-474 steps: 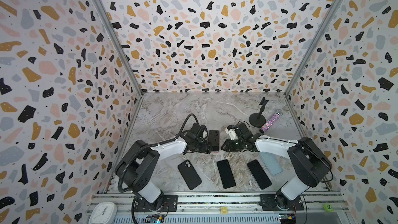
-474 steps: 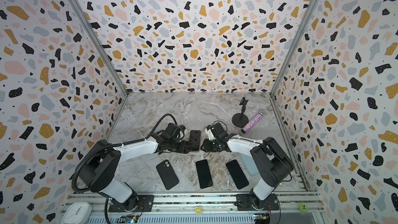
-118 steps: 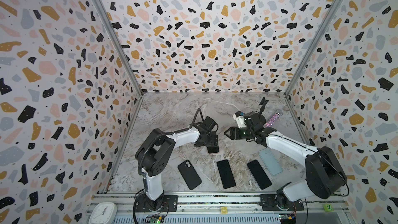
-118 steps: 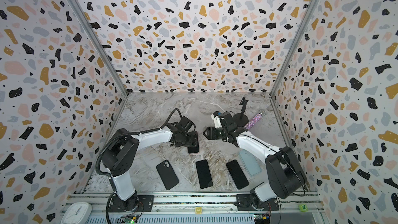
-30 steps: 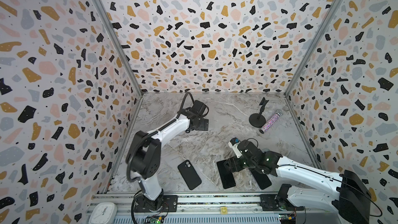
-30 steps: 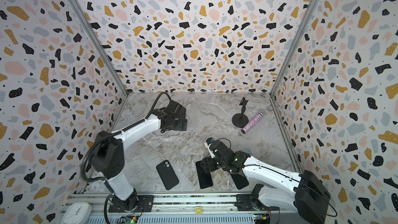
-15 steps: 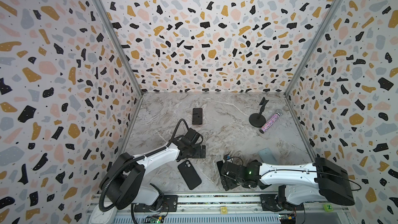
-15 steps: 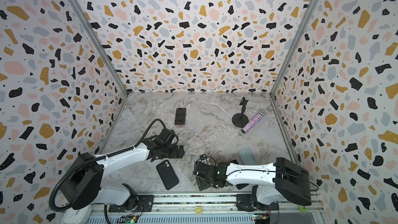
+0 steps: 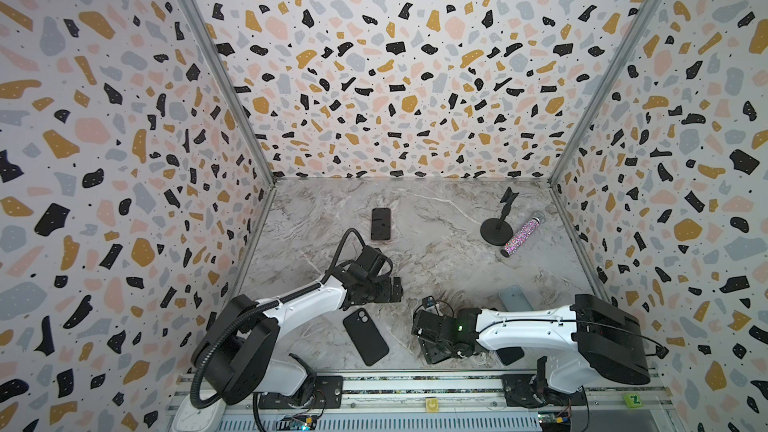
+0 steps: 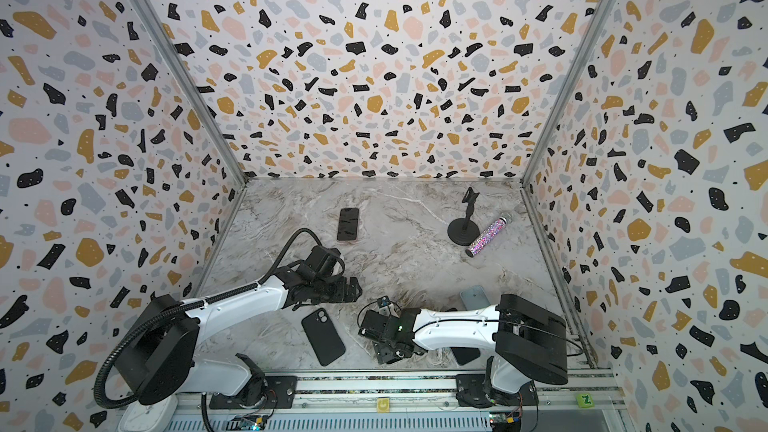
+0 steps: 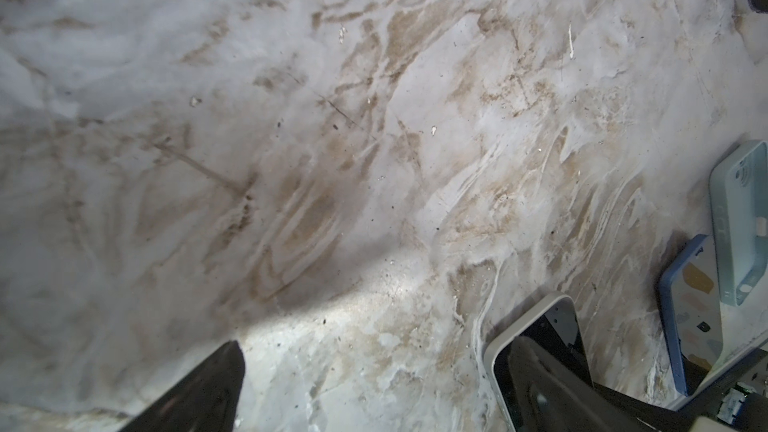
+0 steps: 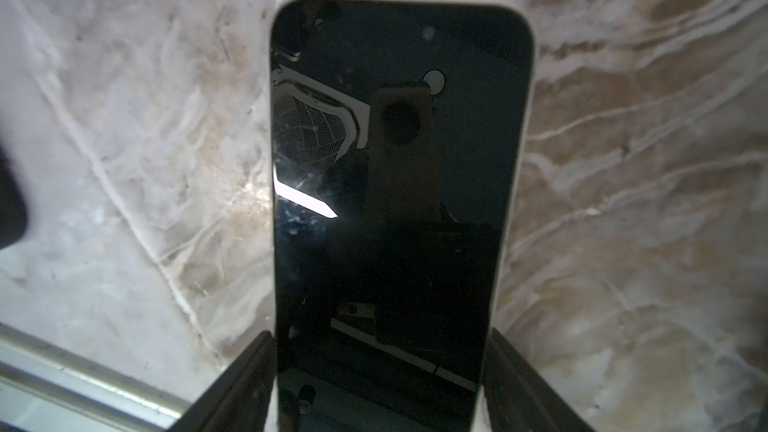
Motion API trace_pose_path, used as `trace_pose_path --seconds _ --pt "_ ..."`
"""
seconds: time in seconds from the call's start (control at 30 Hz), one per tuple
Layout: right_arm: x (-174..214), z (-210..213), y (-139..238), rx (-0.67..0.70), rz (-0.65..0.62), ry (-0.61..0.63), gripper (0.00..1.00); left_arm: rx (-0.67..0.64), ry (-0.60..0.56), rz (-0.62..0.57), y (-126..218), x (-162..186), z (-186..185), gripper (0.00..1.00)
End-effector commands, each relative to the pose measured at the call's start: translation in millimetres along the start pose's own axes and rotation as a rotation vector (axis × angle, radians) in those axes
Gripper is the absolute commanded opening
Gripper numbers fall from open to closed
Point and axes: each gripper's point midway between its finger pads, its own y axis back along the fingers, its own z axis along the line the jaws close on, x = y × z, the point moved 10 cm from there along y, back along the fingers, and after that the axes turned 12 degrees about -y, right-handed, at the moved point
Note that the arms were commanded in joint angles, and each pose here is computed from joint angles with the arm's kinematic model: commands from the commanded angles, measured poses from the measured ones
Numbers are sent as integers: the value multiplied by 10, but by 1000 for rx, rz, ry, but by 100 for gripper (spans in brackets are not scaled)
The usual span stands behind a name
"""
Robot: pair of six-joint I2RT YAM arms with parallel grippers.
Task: Put the phone into the phone case
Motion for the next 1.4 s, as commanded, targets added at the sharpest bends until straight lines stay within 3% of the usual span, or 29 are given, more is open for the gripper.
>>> trace_pose_path --seconds 0.0,0.1,0.23,0.53,0.63,0.8,0.97,1.13,1.37 --pt "80 -146 -39 83 27 1 72 68 6 2 -38 19 -44 98" --pt "23 -161 -3 61 -4 22 69 166 6 -3 -15 19 -114 95" --pt "-94 -220 98 -75 -81 35 62 331 36 4 -33 55 -206 88" --pt "-178 -367 134 -250 -182 56 58 591 118 3 -186 171 -352 78" --pt "-209 -390 191 -191 -160 46 61 566 130 42 -271 253 -309 78" --pt "-144 -396 272 -108 -75 23 80 489 102 28 -202 215 -279 81" --pt "-46 -308 206 -77 -26 38 88 448 119 35 -221 253 -213 84" --pt "-78 -182 136 -50 -14 45 88 429 132 39 -236 270 -167 85" --pt "8 -190 -108 121 37 36 80 414 141 56 -286 309 -138 87"
